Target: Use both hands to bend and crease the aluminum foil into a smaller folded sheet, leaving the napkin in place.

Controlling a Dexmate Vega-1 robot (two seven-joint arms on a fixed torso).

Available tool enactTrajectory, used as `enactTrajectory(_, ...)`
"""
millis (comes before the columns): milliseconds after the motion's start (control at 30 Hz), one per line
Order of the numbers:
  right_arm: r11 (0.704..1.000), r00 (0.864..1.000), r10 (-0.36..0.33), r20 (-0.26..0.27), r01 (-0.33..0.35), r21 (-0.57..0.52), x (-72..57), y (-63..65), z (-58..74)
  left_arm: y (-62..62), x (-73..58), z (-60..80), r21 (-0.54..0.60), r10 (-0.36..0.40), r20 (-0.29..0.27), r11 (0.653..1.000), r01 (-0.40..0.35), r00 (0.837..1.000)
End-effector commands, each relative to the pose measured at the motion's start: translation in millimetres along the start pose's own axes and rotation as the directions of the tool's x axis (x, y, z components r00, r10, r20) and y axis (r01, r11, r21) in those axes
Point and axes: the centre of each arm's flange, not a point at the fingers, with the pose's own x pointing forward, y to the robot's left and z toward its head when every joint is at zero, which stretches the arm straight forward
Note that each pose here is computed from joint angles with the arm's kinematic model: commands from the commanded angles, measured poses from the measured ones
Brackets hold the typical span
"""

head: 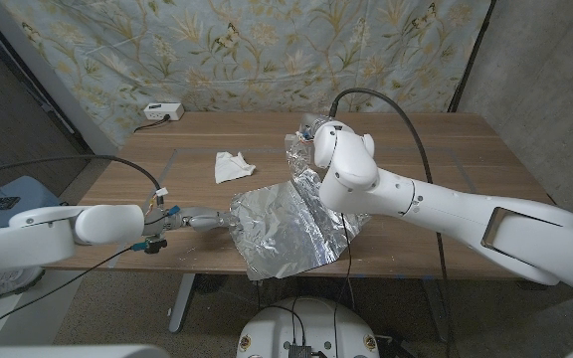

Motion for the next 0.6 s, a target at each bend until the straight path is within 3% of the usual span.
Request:
enactTrajectory(33, 0.997, 0.999, 0.032, -0.019, -0.03, 0.074, 0.7, 2.3, 0.2, 1.4, 0.2, 0.3, 0.002, 0.005, -0.003, 1.0, -0.005, 1.0)
enactTrajectory(333, 0.99, 0.998, 0.063, -0.014, -0.061, 0.129, 1.7, 5.4, 2.8, 2.0, -0.3, -0.5, 0.0, 0.01, -0.008, 1.0, -0.01, 1.0)
enactTrajectory(600, 0.991, 0.998, 0.065, 0.019, -0.067, 0.118, 2.1, 3.9, 16.5, 2.3, -0.7, -0.8, 0.001, 0.006, -0.001, 1.0, -0.006, 1.0)
